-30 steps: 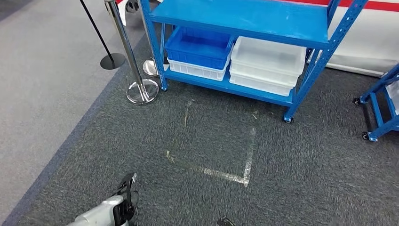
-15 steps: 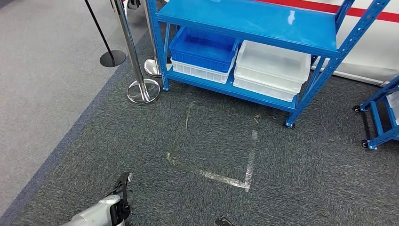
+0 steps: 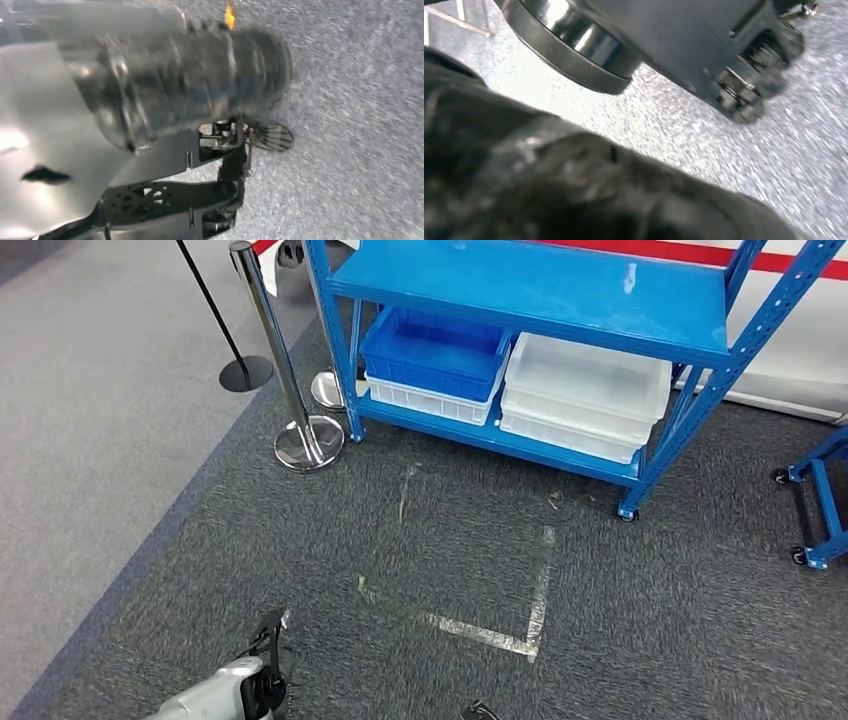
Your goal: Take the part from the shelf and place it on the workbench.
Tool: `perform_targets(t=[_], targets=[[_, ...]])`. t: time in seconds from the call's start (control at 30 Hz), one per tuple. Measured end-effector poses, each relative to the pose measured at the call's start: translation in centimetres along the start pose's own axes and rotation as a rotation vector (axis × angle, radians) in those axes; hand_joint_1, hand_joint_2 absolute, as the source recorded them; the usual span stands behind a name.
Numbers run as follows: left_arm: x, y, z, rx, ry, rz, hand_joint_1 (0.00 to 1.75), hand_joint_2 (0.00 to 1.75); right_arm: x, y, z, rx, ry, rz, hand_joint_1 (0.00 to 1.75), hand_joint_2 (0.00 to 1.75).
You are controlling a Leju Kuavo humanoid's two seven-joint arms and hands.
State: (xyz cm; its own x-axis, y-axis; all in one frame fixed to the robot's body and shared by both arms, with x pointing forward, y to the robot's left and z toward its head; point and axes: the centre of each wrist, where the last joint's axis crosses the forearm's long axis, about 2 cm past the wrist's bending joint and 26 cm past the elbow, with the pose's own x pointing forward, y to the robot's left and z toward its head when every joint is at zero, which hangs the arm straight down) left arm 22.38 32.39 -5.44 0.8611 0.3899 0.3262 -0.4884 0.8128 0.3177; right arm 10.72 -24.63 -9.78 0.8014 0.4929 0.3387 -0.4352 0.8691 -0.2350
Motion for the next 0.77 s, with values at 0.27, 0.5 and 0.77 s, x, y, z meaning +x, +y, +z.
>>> perform_targets(t=[0.27,0.5,0.77], targets=[[-0.33,0.10,-0.09,0.002,0.006,-0.003,0.00,0.00,-0.08,0.04,0.02,0.001,0.002,0.000,0.00,0.00],[-0.07,0.09,-0.06,0.003,0.001,-0.001,0.00,0.00,0.20,-0.10,-0.04,-0.001,-0.004,0.001,0.00,0.00],[-0.12,0.13,-0.08,0.003,0.002,-0.001,0.00,0.00,-0.04,0.00,0.00,0.002,0.001,0.003,0.00,0.00]])
